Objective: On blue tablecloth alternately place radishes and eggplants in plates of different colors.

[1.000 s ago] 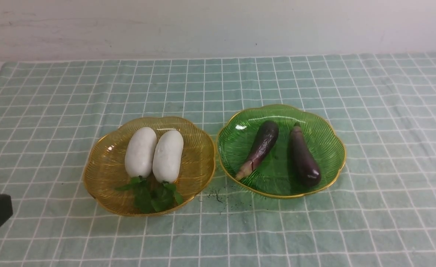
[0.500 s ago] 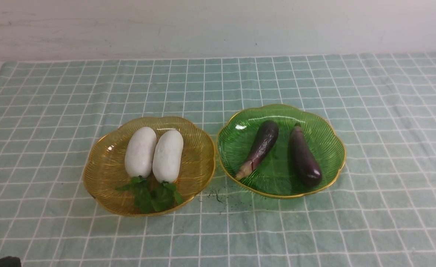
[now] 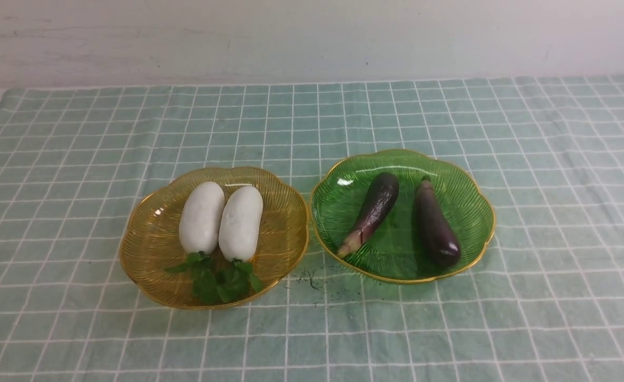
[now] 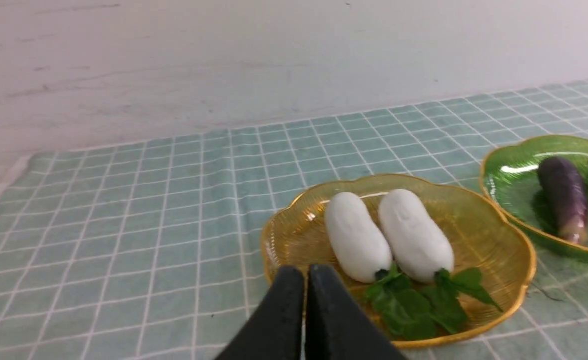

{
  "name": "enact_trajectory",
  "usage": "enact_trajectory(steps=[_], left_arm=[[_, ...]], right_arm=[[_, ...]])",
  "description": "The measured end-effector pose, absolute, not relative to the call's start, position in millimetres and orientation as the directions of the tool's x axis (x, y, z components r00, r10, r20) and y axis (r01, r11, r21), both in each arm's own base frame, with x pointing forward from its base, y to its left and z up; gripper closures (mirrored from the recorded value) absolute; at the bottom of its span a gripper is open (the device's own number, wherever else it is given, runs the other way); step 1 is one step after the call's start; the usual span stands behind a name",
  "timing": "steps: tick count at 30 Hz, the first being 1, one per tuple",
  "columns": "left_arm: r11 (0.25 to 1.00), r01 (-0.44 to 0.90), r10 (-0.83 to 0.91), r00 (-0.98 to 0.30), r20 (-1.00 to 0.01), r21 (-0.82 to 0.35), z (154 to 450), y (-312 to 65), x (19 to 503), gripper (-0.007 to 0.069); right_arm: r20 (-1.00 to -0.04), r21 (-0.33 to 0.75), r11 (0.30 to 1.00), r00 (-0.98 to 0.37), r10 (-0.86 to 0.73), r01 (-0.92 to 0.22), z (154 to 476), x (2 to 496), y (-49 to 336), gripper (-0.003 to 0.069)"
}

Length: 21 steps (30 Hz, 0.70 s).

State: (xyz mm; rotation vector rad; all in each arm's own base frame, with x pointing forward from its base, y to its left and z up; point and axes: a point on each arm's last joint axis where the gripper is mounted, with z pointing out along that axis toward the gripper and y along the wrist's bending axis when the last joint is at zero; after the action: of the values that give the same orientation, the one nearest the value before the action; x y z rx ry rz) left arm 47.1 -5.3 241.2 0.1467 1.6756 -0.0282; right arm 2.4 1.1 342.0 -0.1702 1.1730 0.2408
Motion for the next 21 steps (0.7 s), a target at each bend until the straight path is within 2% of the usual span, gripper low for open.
enact_trajectory(steps=[3, 5, 6, 21], left_arm=[[0.994, 0.085, 0.08, -0.162, -0.983, 0.067, 205.9, -4.0, 50.8, 0.0633], [0.994, 0.086, 0.085, -0.245, -0.966, 0.065, 178.9, -3.9, 53.1, 0.0633], [0.994, 0.087, 0.087, -0.267, -0.96, 0.066, 174.1, -3.9, 53.0, 0.0633], [0.994, 0.085, 0.09, -0.299, -0.95, 0.068, 170.4, -3.6, 52.3, 0.0633]], right_arm=[[-0.926, -0.007, 0.962, 0.365, 0.097, -0.275, 341.8, 2.5, 1.2, 0.0671], [-0.926, -0.007, 0.962, 0.365, 0.097, -0.275, 341.8, 2.5, 1.2, 0.0671], [-0.926, -0.007, 0.962, 0.365, 0.097, -0.275, 341.8, 2.5, 1.2, 0.0671], [-0.929, -0.004, 0.961, 0.358, 0.098, -0.276, 341.2, 2.7, 1.3, 0.0671]])
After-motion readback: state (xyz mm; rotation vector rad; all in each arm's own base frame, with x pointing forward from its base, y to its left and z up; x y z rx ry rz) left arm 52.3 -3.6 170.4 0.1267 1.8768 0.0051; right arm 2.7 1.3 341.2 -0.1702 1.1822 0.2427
